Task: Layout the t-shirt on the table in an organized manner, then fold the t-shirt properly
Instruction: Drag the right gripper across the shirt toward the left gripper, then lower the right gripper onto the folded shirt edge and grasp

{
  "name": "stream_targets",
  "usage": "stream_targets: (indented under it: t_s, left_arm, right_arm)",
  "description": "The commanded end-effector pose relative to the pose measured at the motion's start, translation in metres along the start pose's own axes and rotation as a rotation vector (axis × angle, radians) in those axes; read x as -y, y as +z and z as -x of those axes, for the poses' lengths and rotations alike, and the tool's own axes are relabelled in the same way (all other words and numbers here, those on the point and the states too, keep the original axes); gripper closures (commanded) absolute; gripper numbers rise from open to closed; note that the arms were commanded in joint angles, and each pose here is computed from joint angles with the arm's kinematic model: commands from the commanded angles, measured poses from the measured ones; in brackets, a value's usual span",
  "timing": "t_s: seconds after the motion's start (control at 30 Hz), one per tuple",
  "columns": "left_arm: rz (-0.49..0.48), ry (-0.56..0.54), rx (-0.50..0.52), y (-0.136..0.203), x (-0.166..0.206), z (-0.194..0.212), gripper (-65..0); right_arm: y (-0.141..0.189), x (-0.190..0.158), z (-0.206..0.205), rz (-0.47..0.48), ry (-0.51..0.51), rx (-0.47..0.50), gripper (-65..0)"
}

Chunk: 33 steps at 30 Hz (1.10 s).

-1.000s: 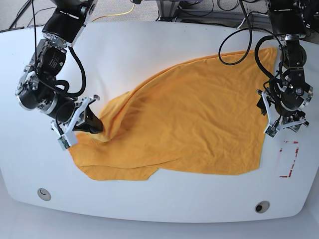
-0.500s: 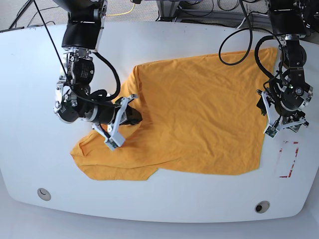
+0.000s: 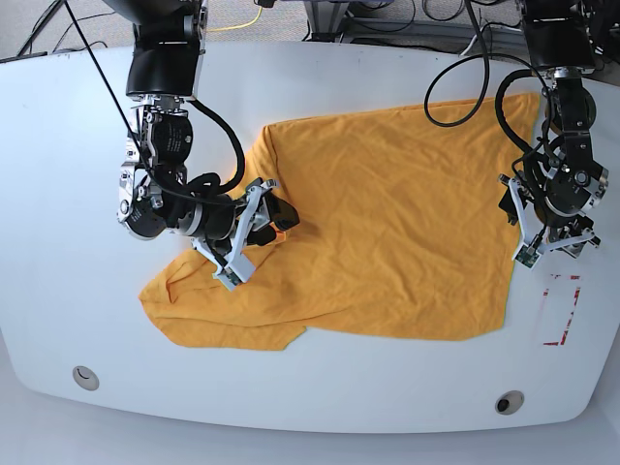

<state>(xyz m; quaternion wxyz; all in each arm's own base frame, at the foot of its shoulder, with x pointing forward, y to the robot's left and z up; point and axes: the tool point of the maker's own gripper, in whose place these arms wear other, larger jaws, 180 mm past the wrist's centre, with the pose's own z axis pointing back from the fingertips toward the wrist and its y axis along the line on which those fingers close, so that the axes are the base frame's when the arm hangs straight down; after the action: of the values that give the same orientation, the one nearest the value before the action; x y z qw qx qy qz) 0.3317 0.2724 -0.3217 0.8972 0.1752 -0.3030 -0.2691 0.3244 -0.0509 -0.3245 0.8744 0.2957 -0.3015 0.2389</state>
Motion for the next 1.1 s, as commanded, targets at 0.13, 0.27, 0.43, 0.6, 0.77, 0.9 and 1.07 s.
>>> stream_targets:
  t_s: [0.13, 0.27, 0.43, 0.6, 0.77, 0.9, 1.07]
  left_arm:
    - [-0.034, -0.003, 0.034, 0.006, -0.012, -0.01, -42.8]
    - [-0.034, -0.003, 0.034, 0.006, -0.012, -0.01, -42.8]
    - [-0.033, -0.002, 0.034, 0.005, -0.012, -0.01, -42.8]
    - [-0.028, -0.008, 0.035, 0.005, -0.01, -0.011, -42.8]
    - [-0.011, -0.031, 0.038, 0.003, -0.002, -0.015, -42.8]
    - [-0.004, -0.041, 0.039, 0.003, 0.002, -0.016, -42.8]
    - [-0.003, -0.04, 0.039, 0.003, 0.002, -0.016, -42.8]
  right_arm:
    - [0.047, 0.029, -0.002, 0.13, 0.002, 0.087, -49.6]
    - [0.069, 0.051, 0.01, 0.203, -0.037, 0.092, -49.6]
    - [0.077, 0.069, 0.032, 0.227, -0.052, 0.067, -49.6]
    - [0.073, 0.072, 0.043, 0.209, -0.05, 0.044, -49.6]
    - [0.067, 0.071, 0.047, 0.193, -0.066, 0.038, -49.6]
    - [0.063, 0.068, 0.038, 0.182, -0.063, 0.059, -49.6]
    - [0.06, 0.069, 0.035, 0.174, -0.072, 0.065, -49.6]
